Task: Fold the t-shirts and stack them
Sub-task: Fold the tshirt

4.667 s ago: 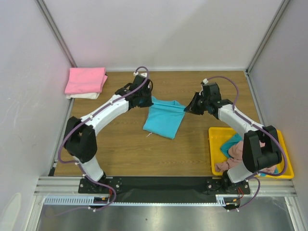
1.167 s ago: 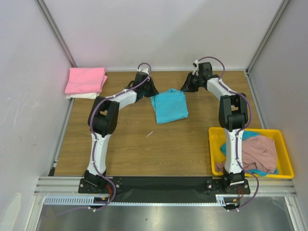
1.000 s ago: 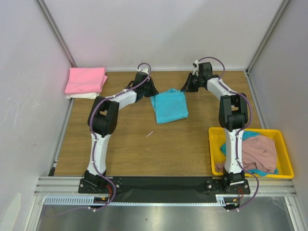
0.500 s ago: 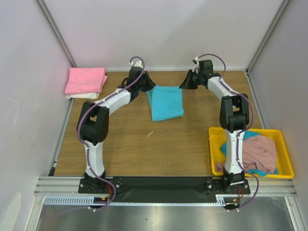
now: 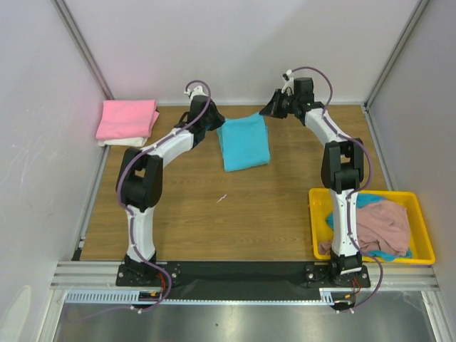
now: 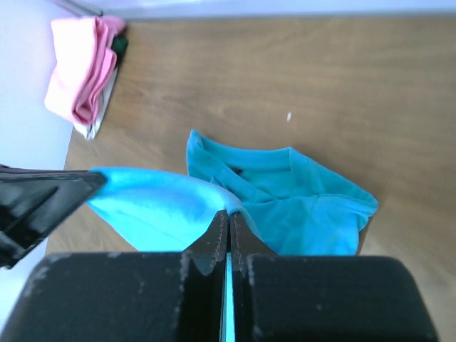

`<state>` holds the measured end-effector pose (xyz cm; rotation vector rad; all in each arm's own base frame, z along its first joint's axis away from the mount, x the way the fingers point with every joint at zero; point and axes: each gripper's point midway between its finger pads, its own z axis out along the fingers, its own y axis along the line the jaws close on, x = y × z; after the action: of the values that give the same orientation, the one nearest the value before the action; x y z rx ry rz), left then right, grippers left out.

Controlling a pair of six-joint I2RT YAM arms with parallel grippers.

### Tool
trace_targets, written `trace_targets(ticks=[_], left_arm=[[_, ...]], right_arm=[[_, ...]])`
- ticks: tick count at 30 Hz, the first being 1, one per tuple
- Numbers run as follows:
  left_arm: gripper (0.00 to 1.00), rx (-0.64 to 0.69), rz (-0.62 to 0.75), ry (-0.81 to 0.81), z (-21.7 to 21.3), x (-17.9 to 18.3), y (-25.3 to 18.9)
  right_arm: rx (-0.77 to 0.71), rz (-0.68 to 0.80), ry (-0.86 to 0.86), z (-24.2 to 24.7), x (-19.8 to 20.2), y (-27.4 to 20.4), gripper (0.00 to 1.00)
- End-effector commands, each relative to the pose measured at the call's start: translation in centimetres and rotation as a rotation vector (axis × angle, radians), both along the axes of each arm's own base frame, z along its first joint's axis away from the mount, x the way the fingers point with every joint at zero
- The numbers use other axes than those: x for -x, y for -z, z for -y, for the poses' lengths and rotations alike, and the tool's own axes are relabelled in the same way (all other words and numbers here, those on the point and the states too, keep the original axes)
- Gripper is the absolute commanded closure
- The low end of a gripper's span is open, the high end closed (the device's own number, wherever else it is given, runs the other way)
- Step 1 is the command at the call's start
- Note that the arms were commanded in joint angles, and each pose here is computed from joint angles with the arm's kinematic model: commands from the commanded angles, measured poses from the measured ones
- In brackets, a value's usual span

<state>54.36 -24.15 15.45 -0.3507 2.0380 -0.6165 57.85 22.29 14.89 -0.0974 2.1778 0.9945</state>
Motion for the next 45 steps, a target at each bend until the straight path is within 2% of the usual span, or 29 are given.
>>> trace_targets(ticks=[1, 3, 5, 6, 13, 14, 16, 17, 18, 20, 21, 24, 26, 27, 28, 29, 31, 32, 33, 35, 37, 39, 40, 43, 44, 45], left_arm=[[1.0, 0.034, 0.006, -0.071, -1.2, -3.4, 0.8], [1.0, 0.039, 0.011, -0.077, -1.4, -4.9, 0.8], [1.0, 0.026, -0.019, -0.087, -1.7, -6.1, 2.9], [1.0, 0.031, 0.002, -0.101, -1.9, -7.0, 2.3], [1.0, 0.064, -0.069, -0.178, -3.1, -8.0, 6.6], [1.0, 0.069, -0.075, -0.178, -3.2, -8.1, 7.2], [0.99, 0.078, -0.064, -0.141, -2.8, -8.3, 7.1], [0.93, 0.065, -0.048, -0.123, -2.7, -8.5, 6.8], [0.76, 0.059, -0.032, -0.107, -2.5, -8.6, 6.1], [0.58, 0.029, 0.019, -0.04, -2.1, -8.9, 4.9], [0.44, 0.027, 0.048, -0.01, -1.7, -9.1, 3.3], [0.35, -0.024, 0.079, 0.002, -2.1, -9.2, 0.8], [0.35, -0.034, 0.1, 0.008, -2.4, -8.4, -2.0], [0.34, -0.024, 0.097, 0.03, -2.2, -7.7, -2.1], [0.34, 0.018, 0.168, 0.05, -1.6, -7.1, -5.7], [0.34, 0.039, 0.155, 0.094, -0.8, -6.0, -5.1], [0.34, 0.076, 0.214, 0.147, 1.0, -4.5, -7.7], [0.34, 0.086, 0.209, 0.169, 1.7, -3.9, -7.5], [0.34, 0.094, 0.208, 0.182, 2.3, -3.5, -7.6], [0.34, 0.124, 0.191, 0.202, 3.8, -2.7, -6.9], [0.34, 0.201, 0.172, 0.224, 5.3, -2.1, -6.7], [0.36, 0.259, 0.138, 0.242, 6.4, -1.6, -5.3], [0.36, 0.304, 0.147, 0.254, 7.2, -1.4, -5.7], [0.36, 0.347, 0.117, 0.27, 8.8, -0.9, -4.5], [0.35, 0.361, 0.113, 0.277, 9.4, -0.8, -4.2], [0.35, 0.373, 0.1, 0.281, 9.9, -0.8, -3.4]], right_arm=[[-0.035, 0.065, -0.004, -0.7, -2.6, -0.4, 1.0], [-0.032, 0.039, 0.019, -0.3, -3.6, 1.8, 1.0], [-0.034, 0.039, 0.045, 0.0, -4.5, 2.2, 1.0], [-0.032, 0.024, 0.052, 0.2, -5.0, 3.8, 1.0], [-0.085, 0.027, 0.018, -0.7, -6.3, 6.2, 0.96], [-0.09, 0.034, 0.023, -0.6, -6.5, 6.0, 0.94], [-0.101, 0.062, 0.023, -0.7, -7.0, 5.3, 0.78], [-0.104, 0.068, 0.025, -0.6, -7.1, 5.0, 0.72], [-0.111, 0.079, 0.024, -0.6, -7.3, 4.3, 0.59], [-0.122, 0.106, 0.031, -0.1, -7.4, 2.1, 0.47], [-0.123, 0.111, 0.036, 0.0, -7.3, 1.3, 0.38], [-0.126, 0.145, 0.045, 0.4, -6.7, -2.8, 0.28], [-0.112, 0.117, 0.04, 0.5, -5.6, -3.5, 0.28], [-0.111, 0.141, 0.039, 0.6, -4.7, -5.9, 0.28], [-0.095, 0.098, 0.037, 0.7, -3.7, -4.7, 0.28], [-0.087, 0.075, 0.041, 0.9, -2.7, -4.6, 0.29], [-0.094, 0.085, 0.039, 1.0, -0.7, -7.0, 0.3], [-0.094, 0.031, 0.027, 0.9, 0.9, -4.8, 0.34], [-0.101, 0.062, 0.016, 0.7, 2.1, -6.9, 0.36], [-0.093, 0.016, 0.003, 0.4, 4.2, -4.9, 0.38], [-0.087, 0.02, -0.014, 0.2, 5.9, -5.2, 0.38], [-0.071, -0.027, -0.012, 0.6, 7.4, -3.0, 0.34], [-0.071, -0.011, -0.005, 1.0, 7.6, -3.4, 0.32], [-0.099, -0.05, 0.004, 2.3, 9.3, -1.3, 0.17], [-0.129, 0.017, 0.004, 2.4, 9.0, -2.6, 0.05], [-0.138, -0.007, 0.001, 2.7, 9.9, -0.9, 0.0]])
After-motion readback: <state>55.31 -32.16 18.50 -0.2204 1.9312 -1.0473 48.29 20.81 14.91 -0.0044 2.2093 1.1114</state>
